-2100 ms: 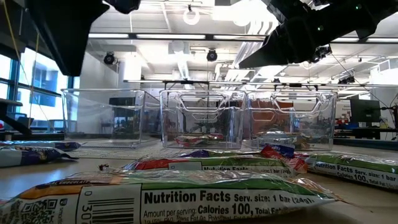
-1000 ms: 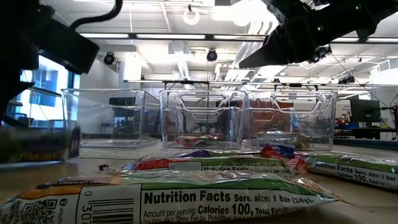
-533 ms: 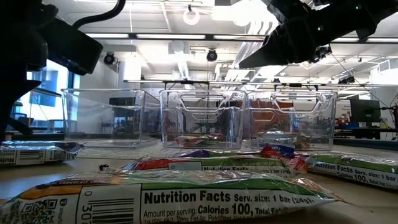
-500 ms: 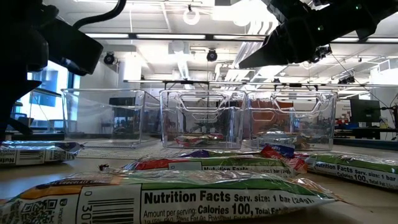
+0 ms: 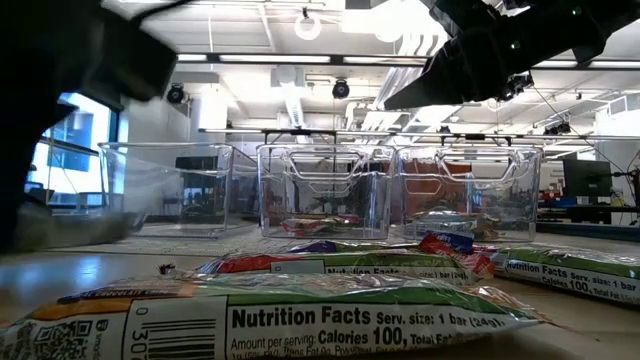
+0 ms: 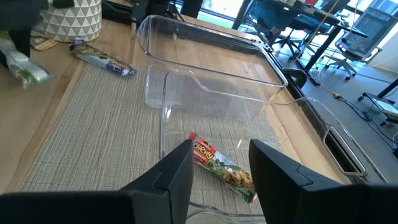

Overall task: Pick and place Granola Bars by type
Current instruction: Put the blue granola bar into the left transparent bin

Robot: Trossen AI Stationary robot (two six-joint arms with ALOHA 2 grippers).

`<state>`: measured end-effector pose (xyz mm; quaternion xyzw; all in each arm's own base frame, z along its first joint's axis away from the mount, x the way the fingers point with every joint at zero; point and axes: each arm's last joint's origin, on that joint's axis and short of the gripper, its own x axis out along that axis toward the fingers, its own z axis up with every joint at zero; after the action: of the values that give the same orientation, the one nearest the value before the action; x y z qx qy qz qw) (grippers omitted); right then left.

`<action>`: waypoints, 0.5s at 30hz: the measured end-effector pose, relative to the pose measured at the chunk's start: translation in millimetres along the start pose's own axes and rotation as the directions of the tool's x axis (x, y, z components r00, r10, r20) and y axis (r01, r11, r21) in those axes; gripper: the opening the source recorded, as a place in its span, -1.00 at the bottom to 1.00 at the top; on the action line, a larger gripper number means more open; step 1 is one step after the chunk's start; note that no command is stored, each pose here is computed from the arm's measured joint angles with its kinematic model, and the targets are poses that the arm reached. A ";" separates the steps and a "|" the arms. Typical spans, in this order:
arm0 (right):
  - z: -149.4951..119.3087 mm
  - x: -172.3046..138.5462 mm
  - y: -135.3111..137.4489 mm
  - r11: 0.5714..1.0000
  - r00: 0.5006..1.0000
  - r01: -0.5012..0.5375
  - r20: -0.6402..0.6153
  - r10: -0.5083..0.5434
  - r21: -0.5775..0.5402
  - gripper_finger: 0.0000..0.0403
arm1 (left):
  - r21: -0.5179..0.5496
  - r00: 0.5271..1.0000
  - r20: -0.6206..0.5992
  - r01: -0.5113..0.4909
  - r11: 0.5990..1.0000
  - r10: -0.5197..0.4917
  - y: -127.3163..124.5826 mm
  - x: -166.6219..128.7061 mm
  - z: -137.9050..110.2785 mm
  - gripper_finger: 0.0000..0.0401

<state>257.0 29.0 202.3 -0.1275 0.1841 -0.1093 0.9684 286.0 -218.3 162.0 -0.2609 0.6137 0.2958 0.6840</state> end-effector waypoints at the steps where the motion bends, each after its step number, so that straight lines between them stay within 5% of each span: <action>1: 0.0 0.0 0.0 1.000 1.000 0.000 0.000 0.000 0.000 -0.30 | 0.001 1.000 0.013 -0.008 1.000 0.008 -0.9 -5.5 1.1 -0.57; 10: 0.0 0.0 0.0 1.000 1.000 0.000 0.000 0.000 0.000 -0.30 | -0.026 0.950 0.163 -0.268 0.963 0.268 17.7 -88.1 38.6 -0.58; 15: -0.1 0.0 0.0 1.000 1.000 0.000 -0.001 0.000 -0.001 -0.30 | 0.027 0.947 0.241 -0.225 0.974 0.212 42.9 -123.0 86.2 -0.58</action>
<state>256.9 29.0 202.2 -0.1277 0.1848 -0.1092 0.9683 305.1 -137.1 294.1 -0.1354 0.5608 0.3818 0.7221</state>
